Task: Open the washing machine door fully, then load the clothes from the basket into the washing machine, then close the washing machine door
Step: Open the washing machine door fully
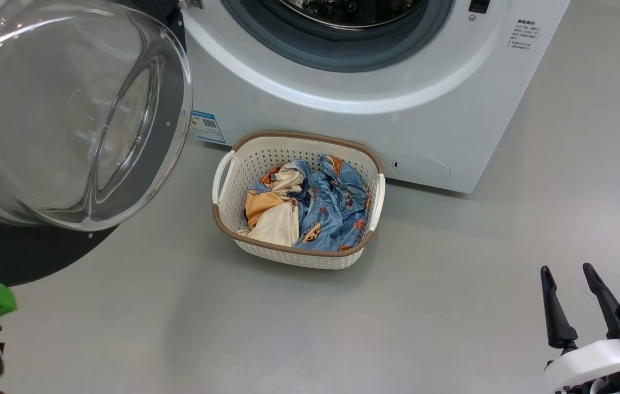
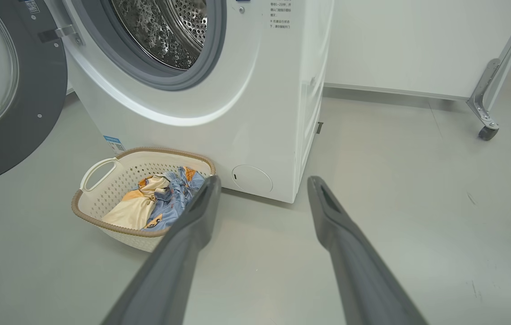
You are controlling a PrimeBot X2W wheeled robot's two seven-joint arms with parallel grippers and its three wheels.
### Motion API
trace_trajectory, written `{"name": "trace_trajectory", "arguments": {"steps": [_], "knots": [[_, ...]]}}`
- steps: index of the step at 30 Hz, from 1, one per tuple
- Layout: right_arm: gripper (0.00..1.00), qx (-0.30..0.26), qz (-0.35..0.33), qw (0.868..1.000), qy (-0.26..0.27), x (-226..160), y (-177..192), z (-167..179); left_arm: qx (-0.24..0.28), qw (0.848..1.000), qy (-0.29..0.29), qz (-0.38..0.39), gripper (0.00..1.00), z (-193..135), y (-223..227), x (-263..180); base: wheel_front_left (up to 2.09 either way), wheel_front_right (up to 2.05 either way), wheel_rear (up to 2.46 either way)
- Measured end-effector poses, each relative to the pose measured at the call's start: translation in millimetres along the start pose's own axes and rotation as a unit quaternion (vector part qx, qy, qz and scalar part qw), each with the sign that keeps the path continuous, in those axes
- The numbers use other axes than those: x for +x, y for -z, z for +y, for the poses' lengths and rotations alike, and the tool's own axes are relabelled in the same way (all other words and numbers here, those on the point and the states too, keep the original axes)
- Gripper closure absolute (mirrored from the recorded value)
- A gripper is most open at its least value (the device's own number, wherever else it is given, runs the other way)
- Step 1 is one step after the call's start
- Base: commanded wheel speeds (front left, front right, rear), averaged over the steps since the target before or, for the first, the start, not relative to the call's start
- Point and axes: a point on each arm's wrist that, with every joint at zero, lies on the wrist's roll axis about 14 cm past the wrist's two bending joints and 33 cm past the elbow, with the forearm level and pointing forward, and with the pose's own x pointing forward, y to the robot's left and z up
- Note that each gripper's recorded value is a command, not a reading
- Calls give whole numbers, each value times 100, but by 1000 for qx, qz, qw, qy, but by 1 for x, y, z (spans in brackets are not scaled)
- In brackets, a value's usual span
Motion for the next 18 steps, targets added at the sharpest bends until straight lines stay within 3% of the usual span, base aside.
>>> {"name": "trace_trajectory", "arguments": {"steps": [18], "knots": [[0, 4, 6, 1000, 13, 3, 5, -10, 3, 1000, -15, 7, 100, 1, -1, 26, 0, 0, 0]]}}
